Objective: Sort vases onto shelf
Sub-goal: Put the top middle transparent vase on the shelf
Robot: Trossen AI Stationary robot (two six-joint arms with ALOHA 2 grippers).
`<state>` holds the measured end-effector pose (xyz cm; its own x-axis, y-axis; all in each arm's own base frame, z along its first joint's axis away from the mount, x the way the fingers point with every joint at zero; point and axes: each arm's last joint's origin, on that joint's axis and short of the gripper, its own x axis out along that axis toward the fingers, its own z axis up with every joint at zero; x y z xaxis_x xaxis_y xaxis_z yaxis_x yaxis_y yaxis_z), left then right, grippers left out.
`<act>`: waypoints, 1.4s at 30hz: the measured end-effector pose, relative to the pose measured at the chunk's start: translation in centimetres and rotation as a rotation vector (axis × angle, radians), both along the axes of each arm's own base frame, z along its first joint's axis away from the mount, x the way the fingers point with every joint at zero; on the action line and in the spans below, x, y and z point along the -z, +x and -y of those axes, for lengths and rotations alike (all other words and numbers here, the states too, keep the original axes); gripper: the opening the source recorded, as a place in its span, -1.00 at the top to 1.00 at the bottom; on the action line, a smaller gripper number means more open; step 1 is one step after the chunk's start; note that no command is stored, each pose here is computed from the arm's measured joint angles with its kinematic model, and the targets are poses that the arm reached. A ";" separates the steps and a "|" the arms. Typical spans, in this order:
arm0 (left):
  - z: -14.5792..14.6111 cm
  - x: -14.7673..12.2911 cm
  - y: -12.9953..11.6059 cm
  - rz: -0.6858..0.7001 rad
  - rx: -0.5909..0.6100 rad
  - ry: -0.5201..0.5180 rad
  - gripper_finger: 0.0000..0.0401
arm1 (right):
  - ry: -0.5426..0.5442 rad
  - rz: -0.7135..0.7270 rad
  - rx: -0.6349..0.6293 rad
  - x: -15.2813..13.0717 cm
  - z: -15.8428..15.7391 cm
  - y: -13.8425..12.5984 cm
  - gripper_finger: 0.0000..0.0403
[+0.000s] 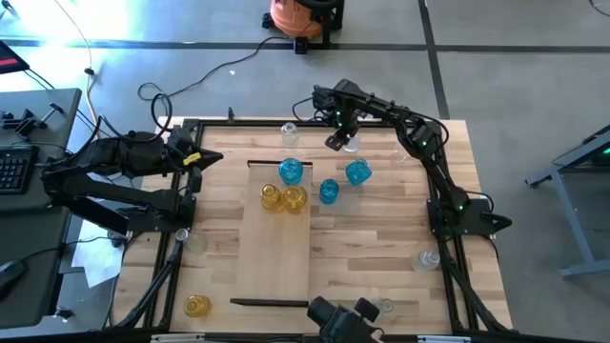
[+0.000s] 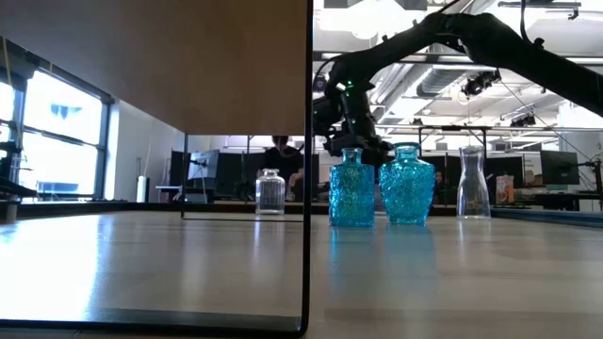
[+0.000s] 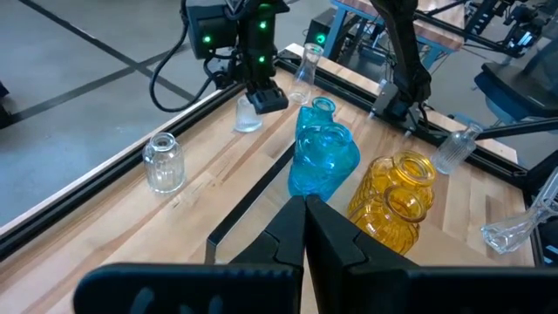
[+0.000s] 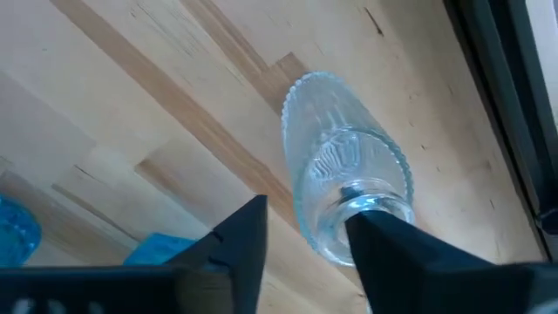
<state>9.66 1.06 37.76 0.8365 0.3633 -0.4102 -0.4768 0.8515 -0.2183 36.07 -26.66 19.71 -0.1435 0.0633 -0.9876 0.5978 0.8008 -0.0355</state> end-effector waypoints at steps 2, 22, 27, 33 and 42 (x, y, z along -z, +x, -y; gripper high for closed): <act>0.0 0.0 0.0 0.000 0.001 0.000 1.00 | 0.002 0.004 -0.014 -0.1 0.0 0.0 0.44; 0.0 0.0 0.0 0.000 -0.003 0.003 1.00 | 0.012 0.011 -0.082 -1.2 -1.5 0.4 0.96; 0.0 0.0 0.0 -0.001 -0.003 0.003 1.00 | 0.033 -0.011 -0.107 -1.2 -2.4 0.7 0.98; 0.0 0.0 0.0 -0.004 0.001 0.012 1.00 | 0.030 -0.005 -0.125 -1.7 -3.2 1.0 0.98; 0.0 0.0 0.0 -0.007 0.004 0.018 1.00 | -0.051 0.046 -0.106 -5.4 -3.8 0.0 0.98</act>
<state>9.66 1.07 37.77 0.8352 0.3670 -0.4096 -0.4746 0.8573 -0.1994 36.05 -22.87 25.12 -0.1012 0.0002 -0.9949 0.5115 0.8577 -0.0519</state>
